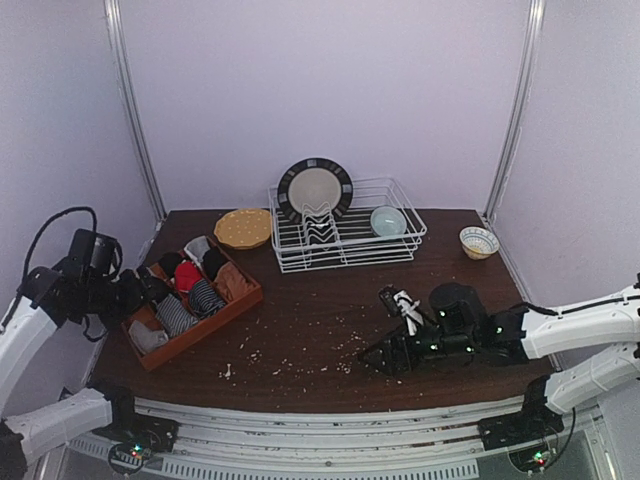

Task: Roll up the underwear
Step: Place the underwear in the storage box, then reset both arms

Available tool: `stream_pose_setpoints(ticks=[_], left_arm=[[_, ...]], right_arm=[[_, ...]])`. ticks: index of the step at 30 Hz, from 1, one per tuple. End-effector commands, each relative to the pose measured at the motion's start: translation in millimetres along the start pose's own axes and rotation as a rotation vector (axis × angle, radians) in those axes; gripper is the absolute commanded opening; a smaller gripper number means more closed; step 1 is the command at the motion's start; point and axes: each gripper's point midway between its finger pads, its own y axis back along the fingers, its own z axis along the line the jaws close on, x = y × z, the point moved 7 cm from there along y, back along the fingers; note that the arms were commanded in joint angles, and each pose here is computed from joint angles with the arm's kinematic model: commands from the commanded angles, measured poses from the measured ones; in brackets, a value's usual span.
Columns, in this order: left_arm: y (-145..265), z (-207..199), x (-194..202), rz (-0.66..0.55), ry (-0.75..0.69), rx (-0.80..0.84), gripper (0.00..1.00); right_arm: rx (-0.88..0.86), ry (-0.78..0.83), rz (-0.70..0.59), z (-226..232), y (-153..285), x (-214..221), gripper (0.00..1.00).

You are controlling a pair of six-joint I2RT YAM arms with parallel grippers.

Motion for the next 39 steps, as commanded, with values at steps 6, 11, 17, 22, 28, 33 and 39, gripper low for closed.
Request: stream_pose_setpoints(ticks=[6,11,17,22,28,33,39], left_arm=[[22,-78,-57,-0.57,-0.322,-0.032,0.98],[4,-99,-69,-0.902,-0.499,0.009,0.98],[-66,-45,-69,-0.747,-0.483,0.0,0.98],[-95,-22,-70,-0.657,-0.457,0.02,0.98],[-112,-20,-58,-0.606,-0.571,0.032,0.98],[-129,-13,-46,-0.698,-0.574,0.107,0.98],[-136,-13,-39,-0.841,-0.7,0.13,0.98]], right_arm=[[0.773,-0.107,-0.738,-50,116,-72,1.0],[1.033,-0.031,-0.952,-63,153,-87,1.0],[1.26,0.1,-0.788,-111,147,-92,1.0],[1.262,0.123,-0.672,-162,134,-69,1.0],[1.276,0.188,-0.576,-206,113,-45,1.0],[1.319,0.179,-0.679,-223,118,-35,1.0],[1.203,0.091,-0.749,-229,133,-18,1.0]])
